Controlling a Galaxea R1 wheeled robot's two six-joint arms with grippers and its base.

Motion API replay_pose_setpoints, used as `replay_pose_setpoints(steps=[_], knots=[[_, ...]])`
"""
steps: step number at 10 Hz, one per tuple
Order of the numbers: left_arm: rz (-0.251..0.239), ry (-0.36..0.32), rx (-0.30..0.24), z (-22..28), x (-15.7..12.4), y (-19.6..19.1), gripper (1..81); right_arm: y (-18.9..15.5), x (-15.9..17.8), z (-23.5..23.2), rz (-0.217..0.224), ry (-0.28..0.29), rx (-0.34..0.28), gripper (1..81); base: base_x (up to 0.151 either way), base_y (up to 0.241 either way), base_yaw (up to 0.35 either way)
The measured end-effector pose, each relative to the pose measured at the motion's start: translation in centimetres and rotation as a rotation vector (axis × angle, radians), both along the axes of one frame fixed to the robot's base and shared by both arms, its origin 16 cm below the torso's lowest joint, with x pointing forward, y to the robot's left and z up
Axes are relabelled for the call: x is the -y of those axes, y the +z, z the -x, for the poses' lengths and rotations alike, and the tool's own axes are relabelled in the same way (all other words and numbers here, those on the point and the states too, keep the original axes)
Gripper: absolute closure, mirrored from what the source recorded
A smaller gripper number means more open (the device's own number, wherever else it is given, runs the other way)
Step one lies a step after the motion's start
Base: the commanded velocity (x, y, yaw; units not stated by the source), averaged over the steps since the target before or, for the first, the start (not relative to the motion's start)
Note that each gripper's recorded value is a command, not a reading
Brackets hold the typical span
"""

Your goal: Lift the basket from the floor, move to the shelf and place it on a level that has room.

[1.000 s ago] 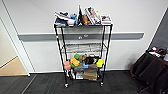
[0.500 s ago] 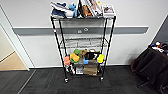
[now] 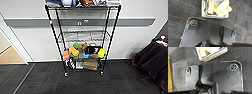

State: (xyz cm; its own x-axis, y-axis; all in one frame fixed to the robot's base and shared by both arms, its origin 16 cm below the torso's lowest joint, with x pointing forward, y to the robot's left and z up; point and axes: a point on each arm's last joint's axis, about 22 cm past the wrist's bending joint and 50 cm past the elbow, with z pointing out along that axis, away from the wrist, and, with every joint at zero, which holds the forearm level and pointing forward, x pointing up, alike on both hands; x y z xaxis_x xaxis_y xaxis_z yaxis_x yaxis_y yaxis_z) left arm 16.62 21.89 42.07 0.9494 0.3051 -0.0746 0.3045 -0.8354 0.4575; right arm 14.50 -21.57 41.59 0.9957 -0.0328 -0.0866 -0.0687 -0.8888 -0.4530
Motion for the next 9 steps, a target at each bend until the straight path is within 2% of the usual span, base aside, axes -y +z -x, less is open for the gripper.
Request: replay_pose_setpoints(steps=[3, 5, 7, 9], knots=[[-0.001, 0.033, -0.074, 0.9, 0.6, -2.2, 1.0, -2.0, 1.4, -3.0, 0.015, 0.022, -0.037, 1.0, 0.000, 0.000, 0.000], [-0.035, 0.082, -0.111, -0.1, -0.6, -3.9, 1.0, -3.1, 2.1, -3.7, 0.025, 0.031, -0.062, 1.0, 0.000, 0.000, 0.000], [-0.048, 0.082, -0.092, -2.9, -0.4, -5.4, 1.0, -3.9, 2.6, -5.7, 0.033, 0.033, -0.041, 1.0, 0.000, 0.000, 0.000], [-0.023, 0.077, -0.064, -6.1, 1.3, -6.2, 1.0, -4.6, 2.7, -8.1, 0.035, 0.035, -0.012, 1.0, 0.000, 0.000, 0.000]])
